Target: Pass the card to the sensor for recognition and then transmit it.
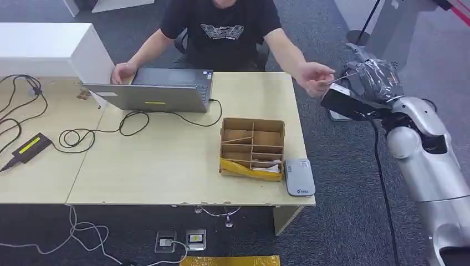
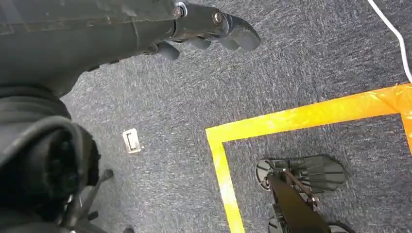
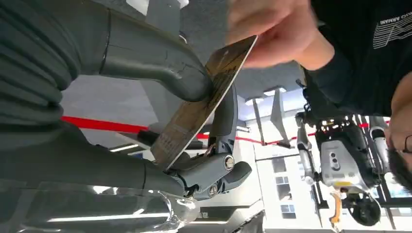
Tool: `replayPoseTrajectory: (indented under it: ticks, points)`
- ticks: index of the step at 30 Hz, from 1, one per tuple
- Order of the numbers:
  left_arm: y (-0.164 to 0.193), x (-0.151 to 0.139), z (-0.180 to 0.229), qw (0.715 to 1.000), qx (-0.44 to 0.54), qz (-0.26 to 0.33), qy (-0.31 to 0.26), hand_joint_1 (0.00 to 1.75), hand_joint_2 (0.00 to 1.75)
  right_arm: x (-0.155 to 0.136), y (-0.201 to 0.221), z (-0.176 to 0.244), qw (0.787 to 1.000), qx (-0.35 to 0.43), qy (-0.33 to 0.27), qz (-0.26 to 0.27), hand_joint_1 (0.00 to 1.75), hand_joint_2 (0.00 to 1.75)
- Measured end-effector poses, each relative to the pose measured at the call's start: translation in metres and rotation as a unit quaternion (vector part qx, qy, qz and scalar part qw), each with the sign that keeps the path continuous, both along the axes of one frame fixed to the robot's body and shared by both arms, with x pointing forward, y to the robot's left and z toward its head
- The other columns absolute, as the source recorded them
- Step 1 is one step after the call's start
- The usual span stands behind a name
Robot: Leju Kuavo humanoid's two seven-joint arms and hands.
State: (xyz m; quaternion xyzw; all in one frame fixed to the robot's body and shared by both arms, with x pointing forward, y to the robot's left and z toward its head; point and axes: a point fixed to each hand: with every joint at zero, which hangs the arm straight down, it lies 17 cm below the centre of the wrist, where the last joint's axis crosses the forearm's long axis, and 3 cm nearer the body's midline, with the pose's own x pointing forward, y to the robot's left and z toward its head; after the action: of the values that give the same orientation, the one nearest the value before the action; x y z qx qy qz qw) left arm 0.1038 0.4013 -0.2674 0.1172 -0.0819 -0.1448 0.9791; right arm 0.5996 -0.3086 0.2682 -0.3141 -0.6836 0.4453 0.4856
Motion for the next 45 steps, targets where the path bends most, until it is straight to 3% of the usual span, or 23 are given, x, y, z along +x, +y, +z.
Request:
replayPoseTrajectory:
  ticks: [17,23,33,45]
  points:
    - [-0.001,-0.001,0.0,1.0,0.001,-0.002,0.002,0.0,0.0,-0.011,-0.019,-0.055,1.0,0.003,0.024,-0.018,1.75,1.75]
    - [0.002,-0.006,-0.001,1.0,0.007,0.017,0.013,0.0,0.0,-0.02,-0.034,-0.077,0.998,0.04,0.038,-0.02,1.75,1.75]
    - [0.005,-0.008,-0.001,0.999,0.01,0.03,0.017,0.0,0.0,-0.052,-0.096,-0.144,0.987,0.077,0.091,-0.104,1.75,1.75]
    - [0.008,-0.007,0.0,0.999,0.012,0.035,0.015,0.0,0.0,-0.073,-0.11,-0.176,0.984,0.066,0.118,-0.117,1.75,1.75]
